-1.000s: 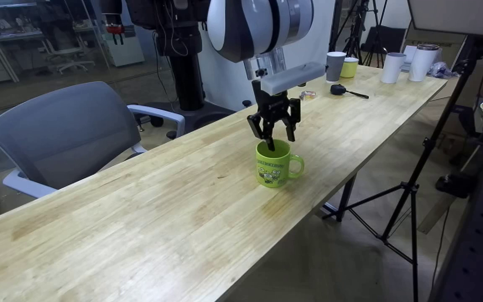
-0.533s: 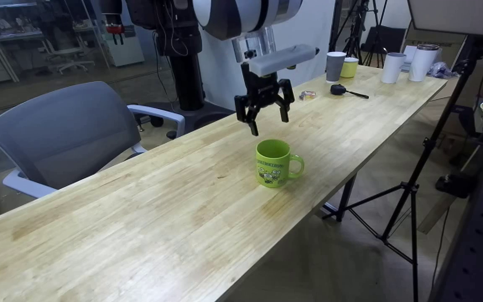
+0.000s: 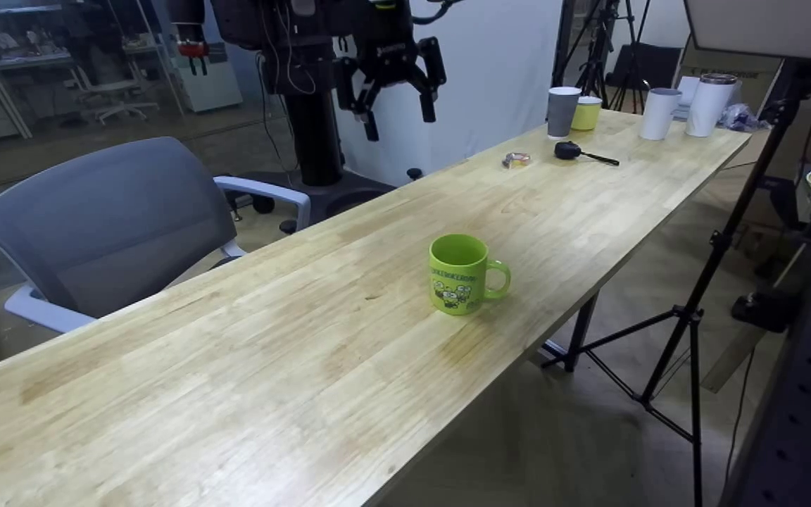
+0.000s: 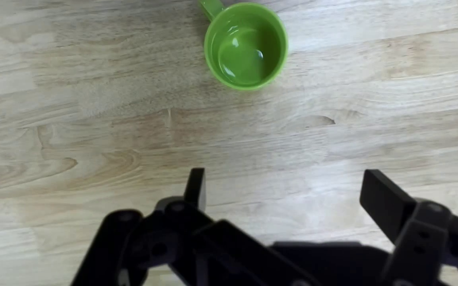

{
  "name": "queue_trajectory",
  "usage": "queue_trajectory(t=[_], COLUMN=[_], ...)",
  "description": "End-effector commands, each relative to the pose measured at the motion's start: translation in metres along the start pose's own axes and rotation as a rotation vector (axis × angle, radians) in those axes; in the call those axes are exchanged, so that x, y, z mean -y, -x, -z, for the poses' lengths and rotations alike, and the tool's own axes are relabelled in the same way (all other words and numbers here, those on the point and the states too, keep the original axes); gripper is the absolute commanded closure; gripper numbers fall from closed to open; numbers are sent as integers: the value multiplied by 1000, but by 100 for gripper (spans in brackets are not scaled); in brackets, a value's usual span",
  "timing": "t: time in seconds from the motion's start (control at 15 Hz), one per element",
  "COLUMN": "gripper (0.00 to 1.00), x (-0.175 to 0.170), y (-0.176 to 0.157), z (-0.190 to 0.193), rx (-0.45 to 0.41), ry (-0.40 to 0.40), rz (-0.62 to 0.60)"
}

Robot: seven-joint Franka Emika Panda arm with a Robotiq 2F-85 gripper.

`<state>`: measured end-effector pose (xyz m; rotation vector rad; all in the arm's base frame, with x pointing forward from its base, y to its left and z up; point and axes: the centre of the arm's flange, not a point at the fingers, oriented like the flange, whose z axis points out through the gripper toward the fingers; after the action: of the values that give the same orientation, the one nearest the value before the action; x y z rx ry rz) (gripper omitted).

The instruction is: Move the yellow mug forward

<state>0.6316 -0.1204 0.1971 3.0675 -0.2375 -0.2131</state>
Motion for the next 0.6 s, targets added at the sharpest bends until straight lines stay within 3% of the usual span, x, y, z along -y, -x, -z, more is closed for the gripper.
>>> queue_trajectory(t=[0.0,0.07,0.13,0.33,0.53], gripper=[0,0,0,0,0], x=[30,44,24,45,44], y=[-9,-9,-3,-2,-2], z=[30,29,23,24,23], rx=[17,50,17,40,43], ry=[10,6,-4,-7,-7], rz=[13,47,37,68,66])
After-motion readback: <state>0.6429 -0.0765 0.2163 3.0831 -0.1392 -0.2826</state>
